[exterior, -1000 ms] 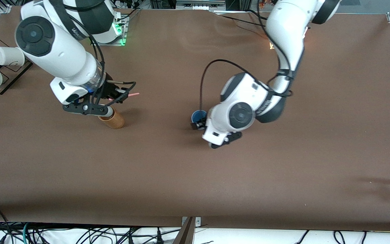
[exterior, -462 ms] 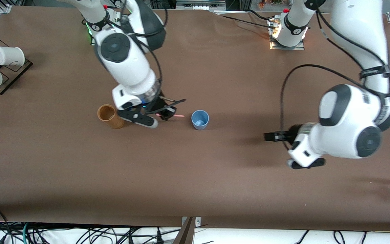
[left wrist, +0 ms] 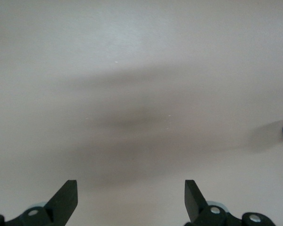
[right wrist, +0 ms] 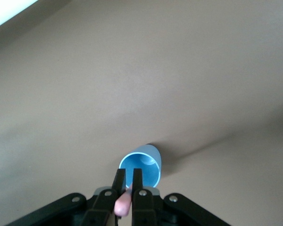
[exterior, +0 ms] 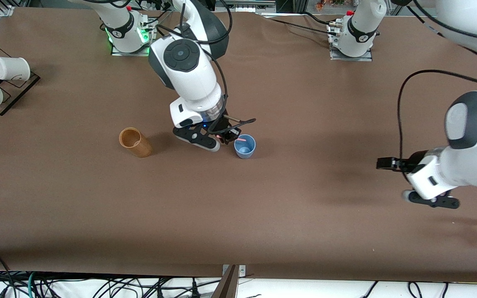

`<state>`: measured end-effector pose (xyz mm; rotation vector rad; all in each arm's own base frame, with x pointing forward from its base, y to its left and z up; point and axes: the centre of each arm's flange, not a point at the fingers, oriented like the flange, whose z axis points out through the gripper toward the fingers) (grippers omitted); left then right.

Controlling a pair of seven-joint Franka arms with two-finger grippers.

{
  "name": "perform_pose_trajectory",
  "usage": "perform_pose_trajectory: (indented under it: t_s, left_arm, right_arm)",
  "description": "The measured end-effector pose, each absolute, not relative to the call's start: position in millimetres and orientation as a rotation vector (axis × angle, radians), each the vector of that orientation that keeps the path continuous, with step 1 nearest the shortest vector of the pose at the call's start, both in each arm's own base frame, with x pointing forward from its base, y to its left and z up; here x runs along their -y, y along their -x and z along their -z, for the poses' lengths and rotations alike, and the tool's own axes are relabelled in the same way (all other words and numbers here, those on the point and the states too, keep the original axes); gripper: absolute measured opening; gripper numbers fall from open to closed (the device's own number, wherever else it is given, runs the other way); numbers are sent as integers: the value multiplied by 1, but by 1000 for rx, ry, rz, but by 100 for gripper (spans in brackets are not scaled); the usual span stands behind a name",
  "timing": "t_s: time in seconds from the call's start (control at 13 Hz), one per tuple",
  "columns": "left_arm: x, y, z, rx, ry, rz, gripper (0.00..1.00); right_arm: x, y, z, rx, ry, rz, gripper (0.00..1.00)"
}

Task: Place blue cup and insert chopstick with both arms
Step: 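Lower the chopstick into the blue cup with the right gripper while the left gripper withdraws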

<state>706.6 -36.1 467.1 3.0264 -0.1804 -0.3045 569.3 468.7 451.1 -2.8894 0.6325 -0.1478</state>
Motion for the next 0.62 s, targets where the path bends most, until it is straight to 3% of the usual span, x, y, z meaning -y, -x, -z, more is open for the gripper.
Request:
perform_pose_trajectory:
  t_s: [0.38,0.62]
  left_arm:
    - [-9,-667,-580,112,-3041,80,100]
    - [-29,-623,-626,67,-3037,53,100]
  right_arm:
    - [-493,-556,-409,-641,2971,174,9]
    - [-495,-556,-394,-649,2989,159,9]
